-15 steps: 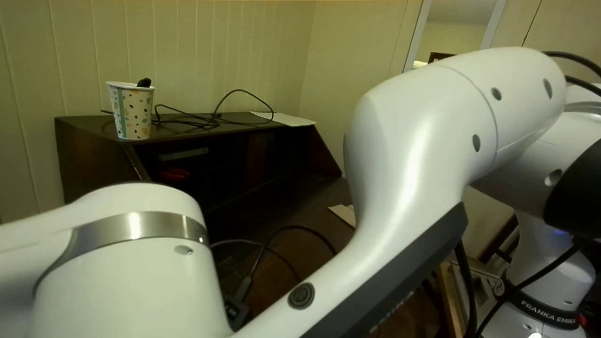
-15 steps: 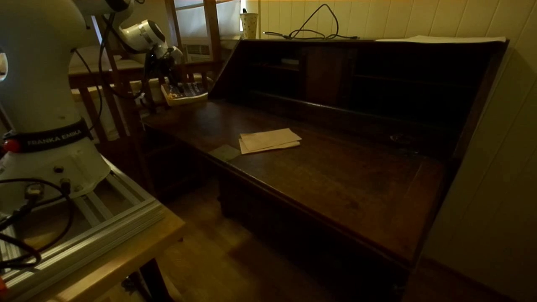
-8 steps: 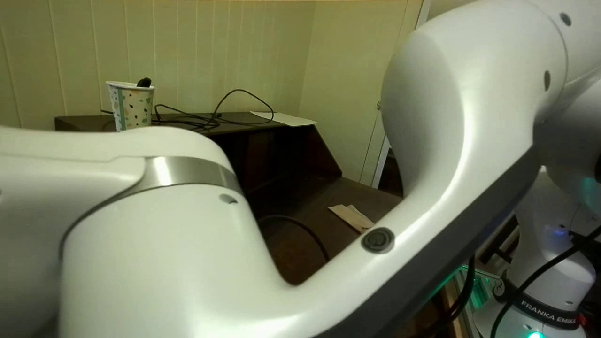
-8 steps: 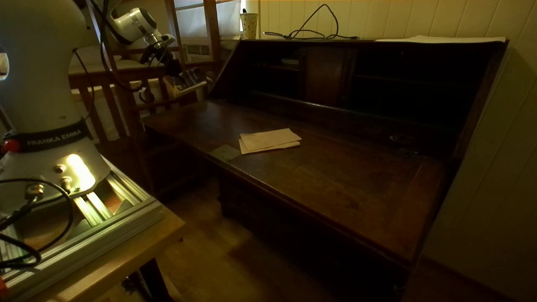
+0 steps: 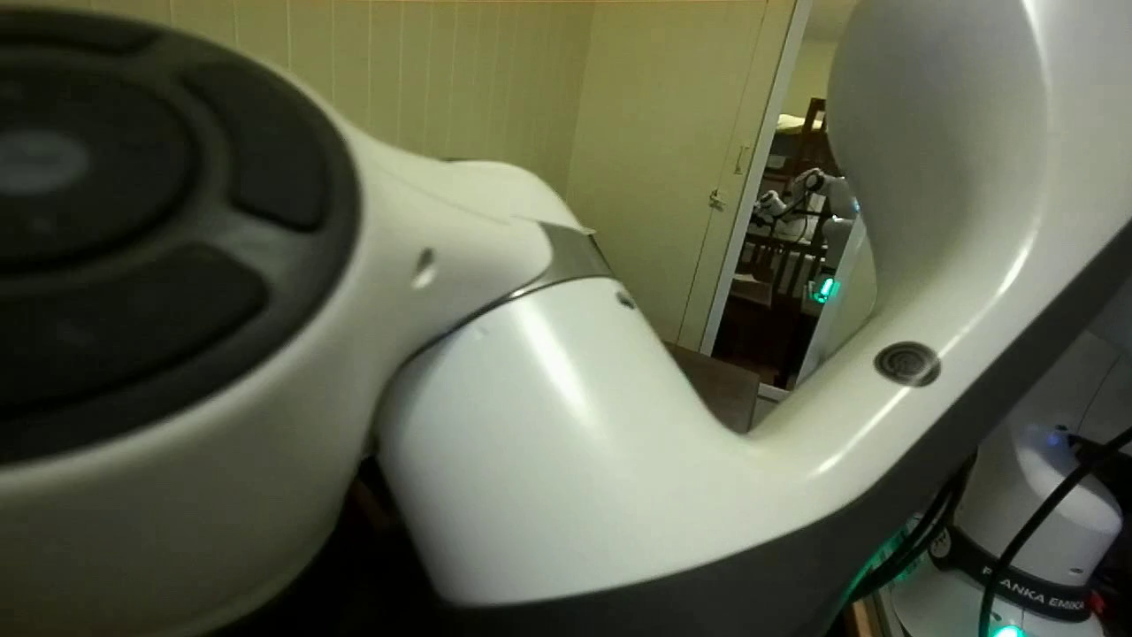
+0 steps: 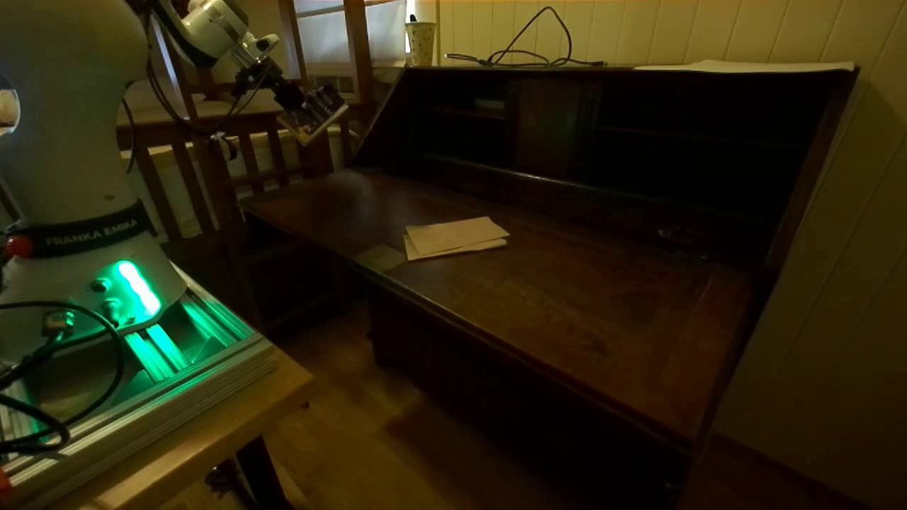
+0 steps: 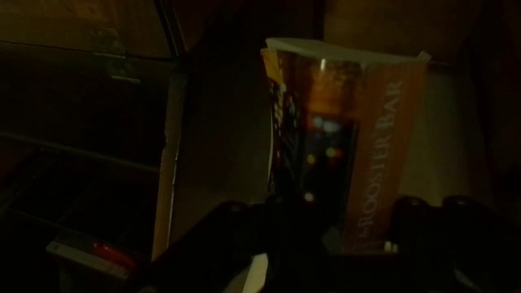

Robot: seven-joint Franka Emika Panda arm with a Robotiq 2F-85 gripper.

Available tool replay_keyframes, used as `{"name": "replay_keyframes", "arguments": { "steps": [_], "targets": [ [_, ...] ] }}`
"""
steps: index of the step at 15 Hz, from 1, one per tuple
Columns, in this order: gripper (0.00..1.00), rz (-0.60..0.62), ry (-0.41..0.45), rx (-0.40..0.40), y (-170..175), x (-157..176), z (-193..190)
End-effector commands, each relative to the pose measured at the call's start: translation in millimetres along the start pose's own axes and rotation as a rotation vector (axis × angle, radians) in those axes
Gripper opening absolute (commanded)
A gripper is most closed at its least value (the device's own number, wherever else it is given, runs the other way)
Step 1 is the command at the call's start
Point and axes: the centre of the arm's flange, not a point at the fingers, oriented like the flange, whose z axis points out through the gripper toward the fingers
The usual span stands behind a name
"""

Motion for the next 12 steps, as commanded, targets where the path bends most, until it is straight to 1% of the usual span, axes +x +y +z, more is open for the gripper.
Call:
{"name": "replay_keyframes", "arguments": {
  "steps": [1, 3, 5, 6, 7, 9, 11, 12],
  "targets": [
    [0.10, 0.081, 0.092, -0.005, 72, -36, -23],
    [0.10, 0.103, 0.113, -0.011, 92, -39, -24],
    [0.10, 0.137, 0.092, -0.020, 116, -40, -27],
    [0.10, 0.127, 0.076, -0.022, 128, -42, -32],
    [0.35, 0.114, 0.082, -0.043, 72, -22, -15],
    [0.35, 0.119, 0.064, -0.044, 94, -26, -20],
    [0.35, 0.120, 0.060, -0.042, 102, -28, -25],
    [0.10, 0.117, 0.079, -0.041, 97, -27, -32]
  ]
}}
